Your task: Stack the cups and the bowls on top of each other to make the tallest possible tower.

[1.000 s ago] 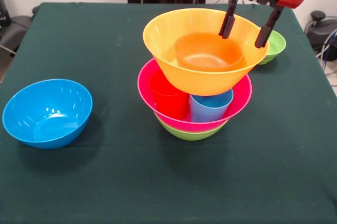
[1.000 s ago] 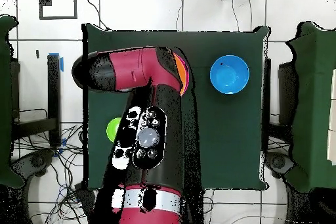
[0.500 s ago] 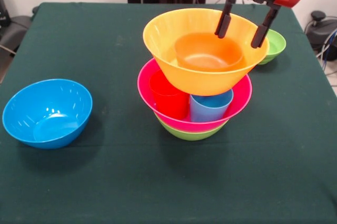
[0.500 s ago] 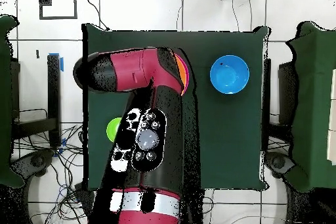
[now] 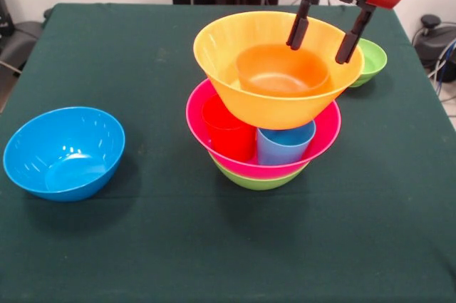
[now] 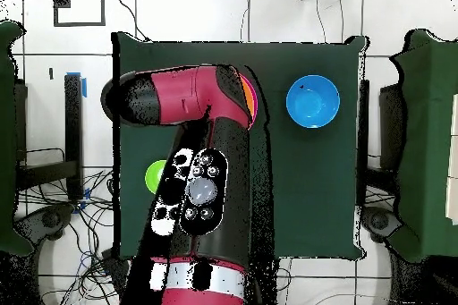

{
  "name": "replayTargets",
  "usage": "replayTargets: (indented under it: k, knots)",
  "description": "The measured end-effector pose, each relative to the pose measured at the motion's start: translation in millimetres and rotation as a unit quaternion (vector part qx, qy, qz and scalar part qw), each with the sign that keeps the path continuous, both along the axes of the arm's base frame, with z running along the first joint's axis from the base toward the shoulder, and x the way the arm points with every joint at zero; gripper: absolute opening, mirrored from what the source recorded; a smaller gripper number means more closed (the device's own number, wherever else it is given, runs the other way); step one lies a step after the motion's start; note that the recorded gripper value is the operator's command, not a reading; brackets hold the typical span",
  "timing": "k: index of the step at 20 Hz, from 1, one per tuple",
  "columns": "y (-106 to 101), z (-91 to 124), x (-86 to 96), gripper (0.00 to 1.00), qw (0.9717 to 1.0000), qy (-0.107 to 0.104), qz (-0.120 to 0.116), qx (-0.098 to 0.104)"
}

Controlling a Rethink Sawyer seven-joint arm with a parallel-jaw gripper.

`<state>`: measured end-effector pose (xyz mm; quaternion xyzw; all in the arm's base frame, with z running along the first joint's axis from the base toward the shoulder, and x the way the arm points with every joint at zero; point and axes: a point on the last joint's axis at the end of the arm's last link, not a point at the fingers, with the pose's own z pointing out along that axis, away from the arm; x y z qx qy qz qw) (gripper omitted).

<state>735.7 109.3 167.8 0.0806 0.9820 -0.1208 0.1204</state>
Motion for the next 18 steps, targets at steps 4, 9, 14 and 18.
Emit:
replayTargets:
  k: [4,9,14,18]
  knots:
    - [0,4,0.9,1.0,1.0,0.0,-0.004,0.003]
    - [-3,13,1.1,1.0,0.9996,0.015,-0.019,0.012]
    - [-10,33,6.9,1.0,0.9985,0.03,-0.039,0.025]
    - [-23,51,17.0,1.0,0.9975,0.031,-0.054,0.034]
